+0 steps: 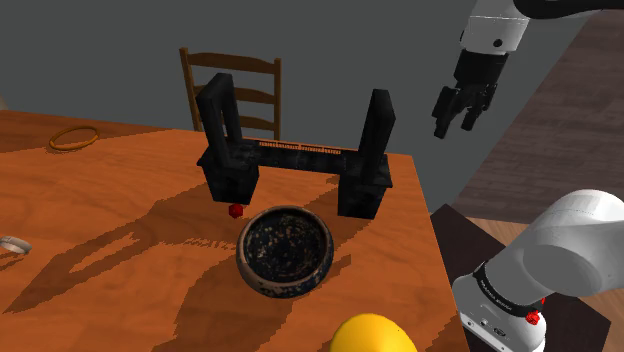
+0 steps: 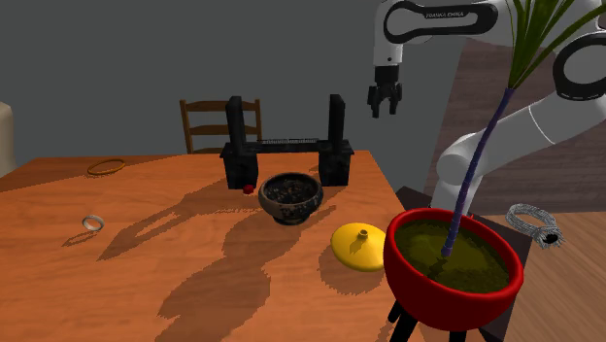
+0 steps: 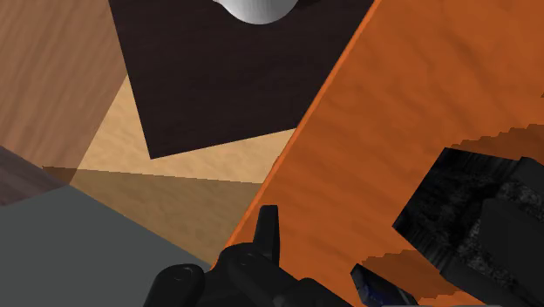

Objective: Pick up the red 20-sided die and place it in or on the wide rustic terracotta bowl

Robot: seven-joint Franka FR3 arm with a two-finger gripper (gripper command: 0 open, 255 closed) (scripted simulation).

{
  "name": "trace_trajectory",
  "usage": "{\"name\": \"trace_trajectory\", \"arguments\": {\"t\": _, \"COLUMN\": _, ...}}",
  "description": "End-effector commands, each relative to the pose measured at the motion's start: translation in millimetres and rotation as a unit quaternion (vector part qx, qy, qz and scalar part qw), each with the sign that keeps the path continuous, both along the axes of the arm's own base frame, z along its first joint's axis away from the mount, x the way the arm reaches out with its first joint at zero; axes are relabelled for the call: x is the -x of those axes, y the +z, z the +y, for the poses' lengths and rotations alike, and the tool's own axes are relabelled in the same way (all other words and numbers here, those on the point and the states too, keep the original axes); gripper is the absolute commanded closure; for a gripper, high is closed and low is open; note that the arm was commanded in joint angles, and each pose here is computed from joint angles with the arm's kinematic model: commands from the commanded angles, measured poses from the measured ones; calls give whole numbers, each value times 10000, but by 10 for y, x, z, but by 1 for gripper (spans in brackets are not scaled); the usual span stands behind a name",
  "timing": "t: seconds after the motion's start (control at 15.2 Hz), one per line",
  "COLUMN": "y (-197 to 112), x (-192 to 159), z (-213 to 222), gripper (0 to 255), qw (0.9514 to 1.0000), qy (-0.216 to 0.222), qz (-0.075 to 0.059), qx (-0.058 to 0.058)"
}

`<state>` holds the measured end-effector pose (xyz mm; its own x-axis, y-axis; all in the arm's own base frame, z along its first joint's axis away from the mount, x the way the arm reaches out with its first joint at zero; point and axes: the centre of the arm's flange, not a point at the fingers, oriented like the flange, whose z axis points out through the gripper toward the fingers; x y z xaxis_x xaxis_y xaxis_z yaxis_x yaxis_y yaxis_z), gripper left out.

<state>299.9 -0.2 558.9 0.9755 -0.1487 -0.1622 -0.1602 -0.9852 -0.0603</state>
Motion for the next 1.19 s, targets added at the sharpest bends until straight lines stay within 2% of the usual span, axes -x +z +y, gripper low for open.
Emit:
{"name": "trace_trajectory", "arguments": {"t": 0.0, "y": 0, "x": 0, "z": 0, "gripper": 0, "qw": 10000, "qy": 0, "qz": 0, "qx": 0}}
{"name": "trace_trajectory", "arguments": {"t": 1.12, "y": -718, "x": -846, "z": 1949, "gripper": 0, "qw": 9987, "qy": 63, "qz": -445, "qx": 222}}
